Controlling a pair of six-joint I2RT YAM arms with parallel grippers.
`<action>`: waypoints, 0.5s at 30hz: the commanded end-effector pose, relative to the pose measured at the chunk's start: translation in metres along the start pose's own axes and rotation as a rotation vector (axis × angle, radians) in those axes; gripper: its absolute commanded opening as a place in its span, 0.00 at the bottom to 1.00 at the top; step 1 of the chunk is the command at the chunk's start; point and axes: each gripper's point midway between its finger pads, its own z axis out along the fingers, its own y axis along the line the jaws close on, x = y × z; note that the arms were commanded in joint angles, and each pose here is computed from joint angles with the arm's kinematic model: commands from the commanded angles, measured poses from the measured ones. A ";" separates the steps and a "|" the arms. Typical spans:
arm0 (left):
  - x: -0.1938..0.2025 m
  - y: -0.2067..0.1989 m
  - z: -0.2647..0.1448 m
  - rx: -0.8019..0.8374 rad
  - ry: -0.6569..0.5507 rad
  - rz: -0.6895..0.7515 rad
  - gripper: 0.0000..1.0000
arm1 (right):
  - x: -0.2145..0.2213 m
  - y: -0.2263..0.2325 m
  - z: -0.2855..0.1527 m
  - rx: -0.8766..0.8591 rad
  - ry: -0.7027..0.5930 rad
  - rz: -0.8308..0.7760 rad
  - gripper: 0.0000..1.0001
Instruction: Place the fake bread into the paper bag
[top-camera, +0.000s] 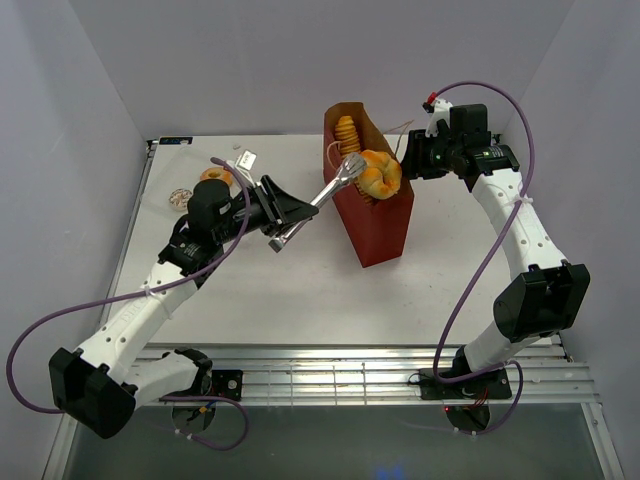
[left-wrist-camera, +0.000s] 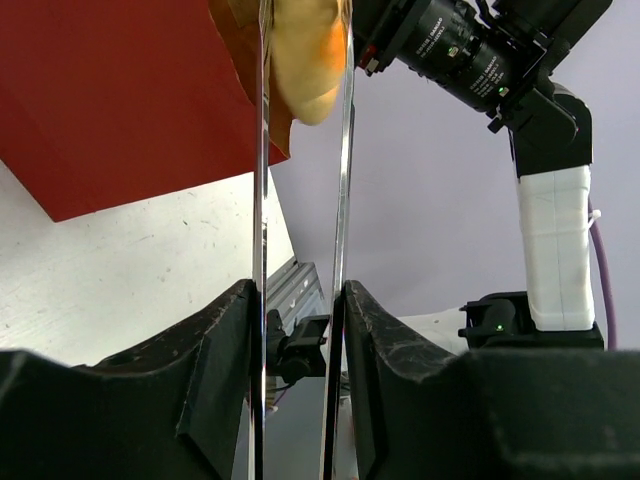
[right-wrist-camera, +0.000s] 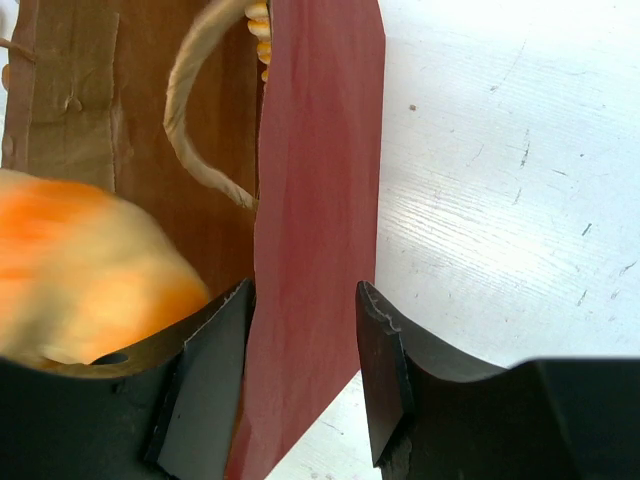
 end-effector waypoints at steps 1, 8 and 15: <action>-0.005 -0.015 0.000 0.056 -0.023 0.042 0.50 | -0.020 0.008 -0.013 -0.008 -0.070 -0.025 0.51; -0.007 -0.010 0.005 0.044 -0.027 0.039 0.51 | -0.018 0.007 -0.013 -0.006 -0.064 -0.031 0.51; -0.016 -0.012 0.004 0.017 -0.065 0.061 0.50 | -0.016 0.006 -0.010 -0.009 -0.058 -0.030 0.51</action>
